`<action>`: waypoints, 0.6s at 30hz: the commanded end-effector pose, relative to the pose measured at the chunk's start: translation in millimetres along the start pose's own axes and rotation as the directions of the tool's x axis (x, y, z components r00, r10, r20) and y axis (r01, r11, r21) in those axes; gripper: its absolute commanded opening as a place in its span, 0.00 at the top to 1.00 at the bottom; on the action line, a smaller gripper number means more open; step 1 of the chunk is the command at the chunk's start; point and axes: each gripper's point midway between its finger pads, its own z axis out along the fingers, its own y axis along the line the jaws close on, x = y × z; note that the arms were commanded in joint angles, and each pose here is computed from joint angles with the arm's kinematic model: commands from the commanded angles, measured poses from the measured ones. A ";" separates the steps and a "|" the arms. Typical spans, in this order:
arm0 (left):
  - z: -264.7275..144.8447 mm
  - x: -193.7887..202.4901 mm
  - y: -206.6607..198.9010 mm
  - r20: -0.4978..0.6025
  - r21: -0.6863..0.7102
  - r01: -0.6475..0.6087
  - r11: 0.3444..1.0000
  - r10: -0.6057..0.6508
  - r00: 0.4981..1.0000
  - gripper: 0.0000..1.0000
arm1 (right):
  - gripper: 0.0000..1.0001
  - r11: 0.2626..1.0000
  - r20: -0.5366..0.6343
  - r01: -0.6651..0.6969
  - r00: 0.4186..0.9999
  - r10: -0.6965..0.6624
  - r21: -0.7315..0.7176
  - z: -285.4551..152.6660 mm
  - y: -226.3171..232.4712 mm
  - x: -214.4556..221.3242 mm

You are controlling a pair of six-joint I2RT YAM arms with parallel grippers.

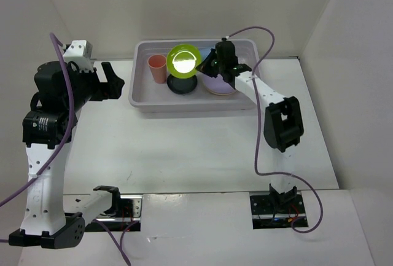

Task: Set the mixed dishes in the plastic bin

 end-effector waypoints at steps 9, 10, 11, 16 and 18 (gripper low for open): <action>3.7 -6.9 -3.3 0.033 0.019 -0.007 1.000 0.007 0.999 0.01 | 1.00 0.994 -0.158 0.021 0.987 -0.004 0.106 66.0 -65.5 36.4; 3.7 -6.9 -3.3 0.033 0.019 -0.007 1.000 0.007 0.999 0.01 | 1.00 0.993 -0.166 0.021 0.986 -0.001 0.114 70.5 -69.2 38.7; 3.7 -6.9 -3.3 0.033 0.019 -0.007 1.000 0.007 0.999 0.01 | 1.00 0.992 -0.179 0.029 0.984 -0.006 0.126 78.1 -75.7 42.7; 6.9 -5.2 -4.3 0.023 0.027 -0.006 1.000 0.006 1.000 0.01 | 1.00 0.990 -0.165 0.009 0.986 0.014 0.141 96.4 -90.1 35.2; 6.9 -5.2 -4.3 0.023 0.027 -0.006 1.000 0.006 1.000 0.01 | 0.99 0.988 -0.185 -0.002 0.982 0.031 0.153 100.3 -92.7 39.1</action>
